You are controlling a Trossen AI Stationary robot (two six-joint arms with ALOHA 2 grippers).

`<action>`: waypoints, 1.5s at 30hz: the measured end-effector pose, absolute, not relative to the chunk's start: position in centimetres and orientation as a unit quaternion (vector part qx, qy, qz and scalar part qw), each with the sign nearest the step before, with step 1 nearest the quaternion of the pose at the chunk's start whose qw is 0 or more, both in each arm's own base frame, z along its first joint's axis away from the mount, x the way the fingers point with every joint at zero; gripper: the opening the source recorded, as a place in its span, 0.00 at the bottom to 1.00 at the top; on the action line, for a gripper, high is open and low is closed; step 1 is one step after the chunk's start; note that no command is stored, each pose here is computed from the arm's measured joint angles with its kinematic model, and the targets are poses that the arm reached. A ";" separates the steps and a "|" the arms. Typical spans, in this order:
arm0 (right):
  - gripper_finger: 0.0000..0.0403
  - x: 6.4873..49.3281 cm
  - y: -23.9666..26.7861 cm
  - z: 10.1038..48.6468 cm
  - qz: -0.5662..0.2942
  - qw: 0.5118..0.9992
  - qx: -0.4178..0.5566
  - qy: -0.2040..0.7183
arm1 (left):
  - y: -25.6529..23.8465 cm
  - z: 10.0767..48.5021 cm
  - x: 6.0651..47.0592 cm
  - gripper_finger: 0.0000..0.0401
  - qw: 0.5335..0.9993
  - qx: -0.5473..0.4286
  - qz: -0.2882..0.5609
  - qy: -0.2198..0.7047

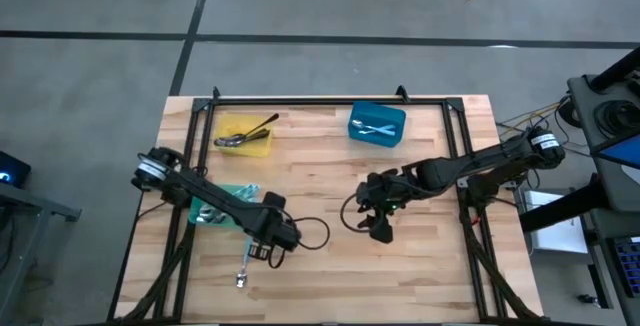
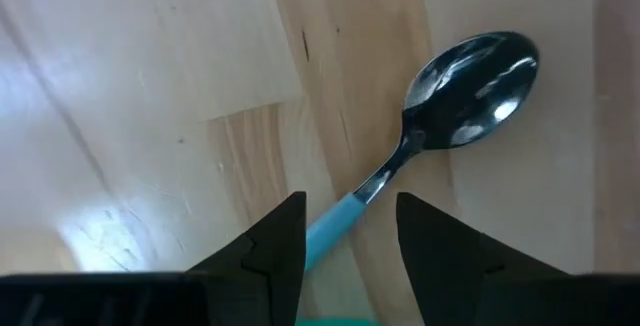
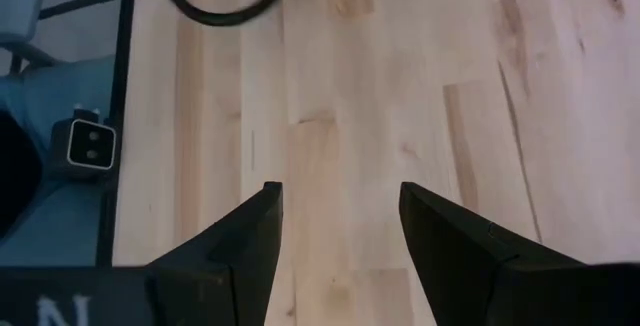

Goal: Sort silverware by color (type)
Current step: Put the blue spoon into the blue bin

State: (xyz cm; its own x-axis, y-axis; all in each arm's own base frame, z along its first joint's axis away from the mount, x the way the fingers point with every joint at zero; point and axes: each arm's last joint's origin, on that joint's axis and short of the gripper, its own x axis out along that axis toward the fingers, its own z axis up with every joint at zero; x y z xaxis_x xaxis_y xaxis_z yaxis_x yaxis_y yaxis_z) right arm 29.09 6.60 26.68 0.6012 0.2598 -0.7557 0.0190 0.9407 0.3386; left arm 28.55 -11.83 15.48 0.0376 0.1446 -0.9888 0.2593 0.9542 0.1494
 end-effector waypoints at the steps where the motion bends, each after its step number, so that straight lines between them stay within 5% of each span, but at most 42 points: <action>1: 0.48 29.1 6.7 26.7 0.070 0.881 0.157 0.442 | -11.8 15.3 28.6 0.34 0.703 0.147 -0.041 0.695; 13: 0.48 29.0 7.1 26.7 0.075 0.880 0.154 0.442 | -11.8 14.1 29.2 0.30 0.700 0.165 -0.049 0.693; 27: 0.48 29.0 7.1 26.7 0.076 0.880 0.154 0.442 | -11.5 14.1 29.9 0.02 0.718 0.178 -0.048 0.671; 37: 0.48 28.0 8.2 26.2 0.075 0.857 0.152 0.487 | -11.3 14.6 30.9 0.00 0.734 0.236 -0.055 0.635; 45: 0.48 27.4 9.2 25.6 0.065 0.857 0.126 0.495 | -10.8 18.0 33.0 0.00 0.797 0.274 -0.071 0.533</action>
State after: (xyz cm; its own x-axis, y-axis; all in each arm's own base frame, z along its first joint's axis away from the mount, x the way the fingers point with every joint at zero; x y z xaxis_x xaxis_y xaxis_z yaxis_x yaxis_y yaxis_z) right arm 27.38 9.18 25.64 0.5018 0.2355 -0.8323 0.0136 0.9600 0.2798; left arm 33.03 -10.77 18.00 0.4215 0.1793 -0.8889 0.4049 0.8399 0.3614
